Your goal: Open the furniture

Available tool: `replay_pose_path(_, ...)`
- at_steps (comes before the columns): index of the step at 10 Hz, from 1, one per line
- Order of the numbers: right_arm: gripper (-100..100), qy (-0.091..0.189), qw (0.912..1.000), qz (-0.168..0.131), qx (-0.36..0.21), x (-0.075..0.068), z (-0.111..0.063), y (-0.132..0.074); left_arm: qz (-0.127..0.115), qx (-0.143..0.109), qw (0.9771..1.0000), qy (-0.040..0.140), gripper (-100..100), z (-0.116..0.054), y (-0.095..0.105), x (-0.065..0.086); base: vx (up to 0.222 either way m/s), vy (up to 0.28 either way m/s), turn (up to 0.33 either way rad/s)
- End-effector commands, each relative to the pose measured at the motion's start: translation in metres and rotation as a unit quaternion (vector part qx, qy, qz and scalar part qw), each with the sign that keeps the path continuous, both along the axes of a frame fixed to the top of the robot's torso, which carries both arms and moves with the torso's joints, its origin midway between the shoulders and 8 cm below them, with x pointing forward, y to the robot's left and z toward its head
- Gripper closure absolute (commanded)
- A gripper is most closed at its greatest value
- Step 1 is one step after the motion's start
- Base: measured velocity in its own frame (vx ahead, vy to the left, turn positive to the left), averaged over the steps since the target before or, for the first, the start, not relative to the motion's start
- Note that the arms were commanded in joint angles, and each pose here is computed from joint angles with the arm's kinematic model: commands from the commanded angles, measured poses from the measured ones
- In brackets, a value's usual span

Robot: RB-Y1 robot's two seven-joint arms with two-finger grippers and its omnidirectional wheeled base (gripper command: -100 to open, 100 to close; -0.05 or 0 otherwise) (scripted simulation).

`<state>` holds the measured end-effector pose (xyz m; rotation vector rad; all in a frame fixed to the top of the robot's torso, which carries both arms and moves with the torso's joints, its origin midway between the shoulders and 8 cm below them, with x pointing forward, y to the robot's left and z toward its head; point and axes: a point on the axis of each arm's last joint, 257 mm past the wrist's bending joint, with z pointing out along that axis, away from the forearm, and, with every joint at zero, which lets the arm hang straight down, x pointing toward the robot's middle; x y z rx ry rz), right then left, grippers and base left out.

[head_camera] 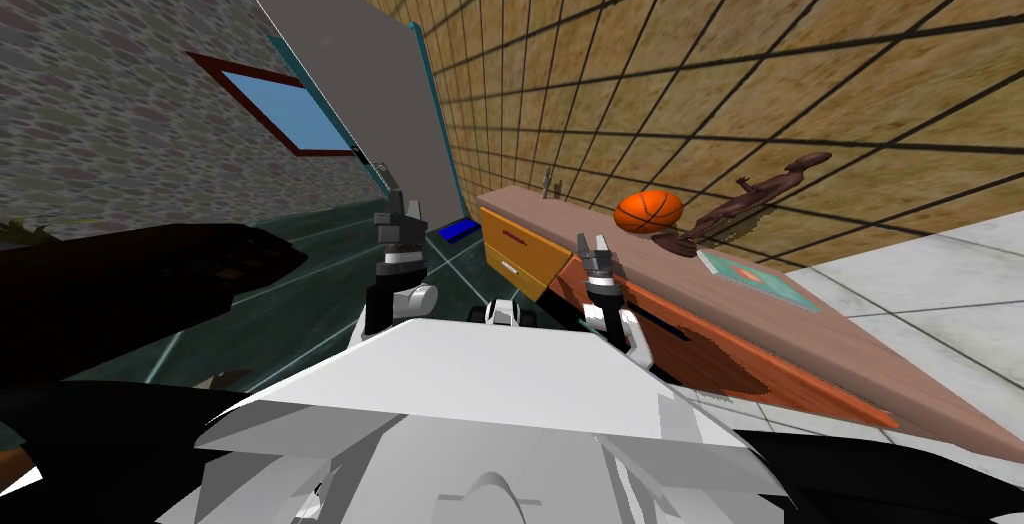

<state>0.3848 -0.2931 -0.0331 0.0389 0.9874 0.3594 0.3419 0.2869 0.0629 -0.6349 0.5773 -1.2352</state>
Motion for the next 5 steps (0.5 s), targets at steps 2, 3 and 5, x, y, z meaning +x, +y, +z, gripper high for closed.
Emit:
replay_pose_path(2,-100,0.014,0.9952,-0.057,-0.078,0.007,-0.017,-0.016,0.0,0.0,1.0,0.0,0,0.0,0.0,0.0,0.096,0.131,-0.062)
replay_pose_path(3,-100,0.012,0.9938,-0.064,-0.09,0.007,-0.017,-0.016,0.0,0.0,1.0,0.0,0,0.0,0.0,0.0,0.09,0.115,-0.033)
replay_pose_path(5,-100,0.02,0.9878,-0.09,-0.126,0.011,-0.026,-0.025,0.0,0.0,1.0,0.0,0,0.0,0.0,0.0,0.048,0.078,-0.028)
